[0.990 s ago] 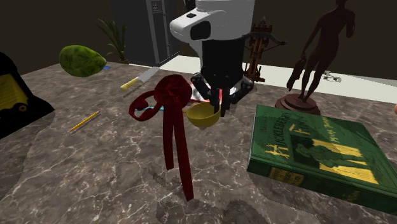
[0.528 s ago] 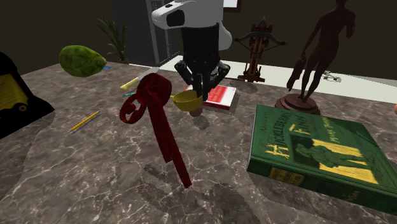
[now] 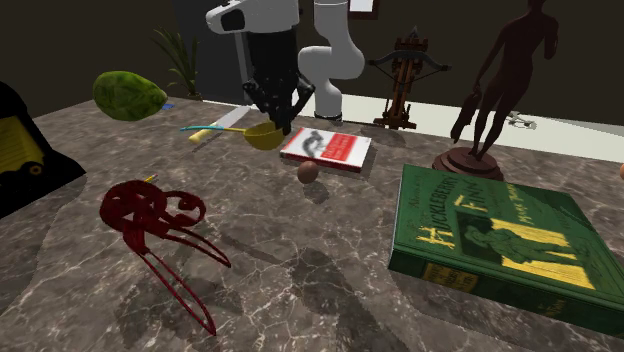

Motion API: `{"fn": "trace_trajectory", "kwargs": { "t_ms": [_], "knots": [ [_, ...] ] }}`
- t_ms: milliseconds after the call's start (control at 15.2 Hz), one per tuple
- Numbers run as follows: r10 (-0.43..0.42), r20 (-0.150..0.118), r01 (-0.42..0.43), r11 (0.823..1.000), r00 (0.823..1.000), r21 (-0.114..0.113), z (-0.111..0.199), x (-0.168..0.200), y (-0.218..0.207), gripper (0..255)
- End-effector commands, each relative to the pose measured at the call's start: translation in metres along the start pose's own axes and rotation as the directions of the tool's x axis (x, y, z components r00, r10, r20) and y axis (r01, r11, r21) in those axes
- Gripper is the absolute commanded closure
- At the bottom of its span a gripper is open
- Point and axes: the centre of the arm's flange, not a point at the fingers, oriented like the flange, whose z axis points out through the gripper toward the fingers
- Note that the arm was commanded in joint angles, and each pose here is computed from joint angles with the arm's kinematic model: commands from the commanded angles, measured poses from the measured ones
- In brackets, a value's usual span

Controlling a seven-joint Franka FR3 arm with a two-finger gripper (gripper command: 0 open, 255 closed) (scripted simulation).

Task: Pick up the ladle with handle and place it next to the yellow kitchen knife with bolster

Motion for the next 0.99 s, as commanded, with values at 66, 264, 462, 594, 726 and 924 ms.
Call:
{"fn": "trace_trajectory", "kwargs": {
  "t_ms": [66,264,462,594,726,924],
  "knots": [
    [-0.001,0.001,0.001,1.0,1.0,0.001,0.002,-0.024,0.033,255],
    [-0.001,0.001,0.001,1.0,1.0,0.001,0.002,-0.045,0.066,255],
    [-0.001,0.001,0.001,1.0,1.0,0.001,0.002,-0.067,0.099,255],
    [-0.001,0.001,0.001,1.0,1.0,0.001,0.003,-0.081,0.121,255],
    [-0.001,0.001,0.001,1.0,1.0,0.001,0.003,-0.095,0.144,255],
    [-0.001,0.001,0.001,1.0,1.0,0.001,0.003,-0.117,0.177,255]
  ]
}}
